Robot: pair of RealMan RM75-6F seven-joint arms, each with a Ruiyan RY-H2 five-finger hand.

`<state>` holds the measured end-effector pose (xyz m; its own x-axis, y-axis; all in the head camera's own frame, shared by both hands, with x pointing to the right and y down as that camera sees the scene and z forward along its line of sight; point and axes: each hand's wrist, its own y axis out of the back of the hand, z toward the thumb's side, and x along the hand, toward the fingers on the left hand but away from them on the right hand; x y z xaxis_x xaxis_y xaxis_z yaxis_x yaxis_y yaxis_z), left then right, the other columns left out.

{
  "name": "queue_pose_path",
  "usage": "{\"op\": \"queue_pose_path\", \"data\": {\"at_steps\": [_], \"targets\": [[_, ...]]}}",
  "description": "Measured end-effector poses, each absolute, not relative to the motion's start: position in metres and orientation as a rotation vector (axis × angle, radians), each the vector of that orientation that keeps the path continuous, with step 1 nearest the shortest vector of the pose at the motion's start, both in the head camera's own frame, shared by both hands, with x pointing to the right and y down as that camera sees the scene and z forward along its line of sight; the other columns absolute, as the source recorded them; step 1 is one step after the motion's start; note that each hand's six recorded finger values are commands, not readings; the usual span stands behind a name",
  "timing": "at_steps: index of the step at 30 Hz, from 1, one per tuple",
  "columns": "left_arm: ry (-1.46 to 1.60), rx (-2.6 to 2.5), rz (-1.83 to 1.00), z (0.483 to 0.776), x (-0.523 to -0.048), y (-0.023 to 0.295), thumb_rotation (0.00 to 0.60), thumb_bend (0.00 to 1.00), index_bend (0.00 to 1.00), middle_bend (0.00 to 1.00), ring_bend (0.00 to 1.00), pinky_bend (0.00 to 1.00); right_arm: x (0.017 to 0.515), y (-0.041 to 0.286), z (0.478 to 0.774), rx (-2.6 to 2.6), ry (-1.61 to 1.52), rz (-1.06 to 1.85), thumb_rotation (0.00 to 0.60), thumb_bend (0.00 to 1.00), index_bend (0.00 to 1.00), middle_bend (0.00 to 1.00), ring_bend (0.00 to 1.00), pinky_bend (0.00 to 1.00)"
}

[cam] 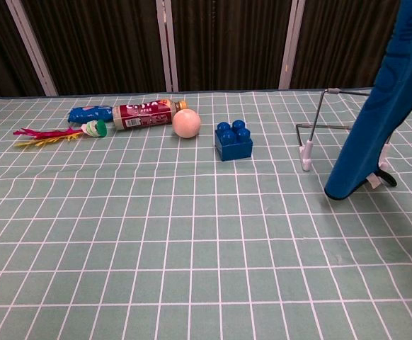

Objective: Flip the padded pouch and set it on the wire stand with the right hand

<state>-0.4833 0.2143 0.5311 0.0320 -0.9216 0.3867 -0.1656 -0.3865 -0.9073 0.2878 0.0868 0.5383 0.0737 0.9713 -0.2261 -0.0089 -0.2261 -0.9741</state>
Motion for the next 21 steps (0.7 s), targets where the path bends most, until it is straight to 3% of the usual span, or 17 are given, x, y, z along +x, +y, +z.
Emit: {"op": "queue_pose_path", "data": {"at_steps": [5,11,21], "targets": [[1.115,-1.649,-1.389,0.528,-0.478,0.216,0.600,0.00,0.00,0.00,0.00,0.00,0.301,0.095,0.530,-1.378,-1.032,1.344,0.600,0.53,0.73,0.07,0.00,0.00],[1.108,-1.655,-1.384,0.529,-0.476,0.215,0.600,0.00,0.00,0.00,0.00,0.00,0.299,0.096,0.546,-1.363,-1.011,1.417,0.600,0.53,0.72,0.07,0.00,0.00],[1.107,-1.645,-1.424,0.536,-0.483,0.213,0.600,0.00,0.00,0.00,0.00,0.00,0.281,0.061,0.582,-1.304,-1.051,1.512,0.600,0.53,0.72,0.07,0.00,0.00]]}}
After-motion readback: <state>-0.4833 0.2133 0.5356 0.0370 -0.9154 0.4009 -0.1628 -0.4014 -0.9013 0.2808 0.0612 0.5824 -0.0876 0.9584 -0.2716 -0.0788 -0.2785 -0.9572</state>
